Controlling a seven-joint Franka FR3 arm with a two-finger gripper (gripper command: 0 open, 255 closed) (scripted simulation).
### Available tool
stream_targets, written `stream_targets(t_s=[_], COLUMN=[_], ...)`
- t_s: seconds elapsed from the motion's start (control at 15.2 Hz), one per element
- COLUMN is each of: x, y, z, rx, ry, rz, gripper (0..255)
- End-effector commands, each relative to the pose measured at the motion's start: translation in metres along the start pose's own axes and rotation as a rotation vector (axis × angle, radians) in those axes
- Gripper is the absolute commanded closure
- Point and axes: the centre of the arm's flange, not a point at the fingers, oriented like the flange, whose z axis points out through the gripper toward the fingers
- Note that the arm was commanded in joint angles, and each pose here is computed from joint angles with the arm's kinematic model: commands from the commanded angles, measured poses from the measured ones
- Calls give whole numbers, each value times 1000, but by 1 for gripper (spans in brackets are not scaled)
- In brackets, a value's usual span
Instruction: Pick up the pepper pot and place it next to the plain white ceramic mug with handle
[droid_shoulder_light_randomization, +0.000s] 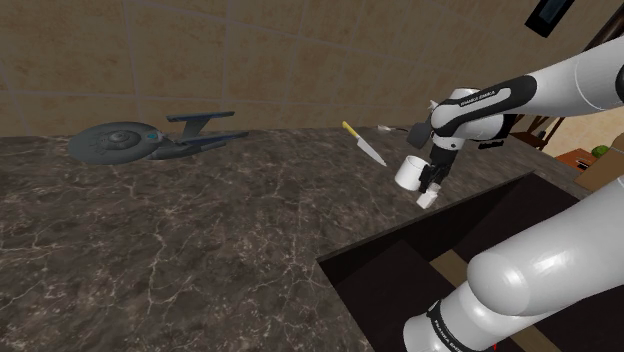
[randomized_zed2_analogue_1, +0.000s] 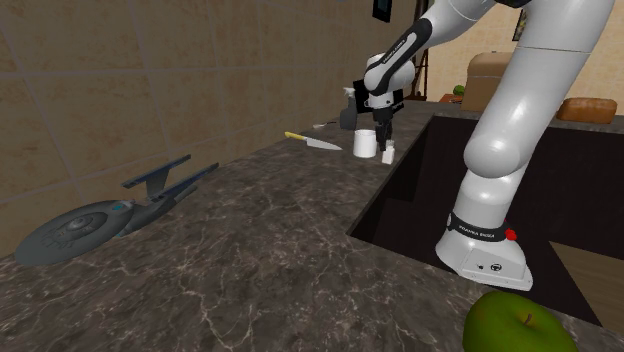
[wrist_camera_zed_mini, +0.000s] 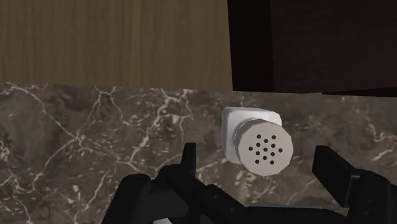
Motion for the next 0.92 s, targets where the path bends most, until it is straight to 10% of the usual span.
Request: stream_targets(t_s=[0.0,0.86], x=[0,0], y=[0,0], z=[0,-50], rx=[0,0], ry=[0,0], rz=[0,0], gripper=[0,0])
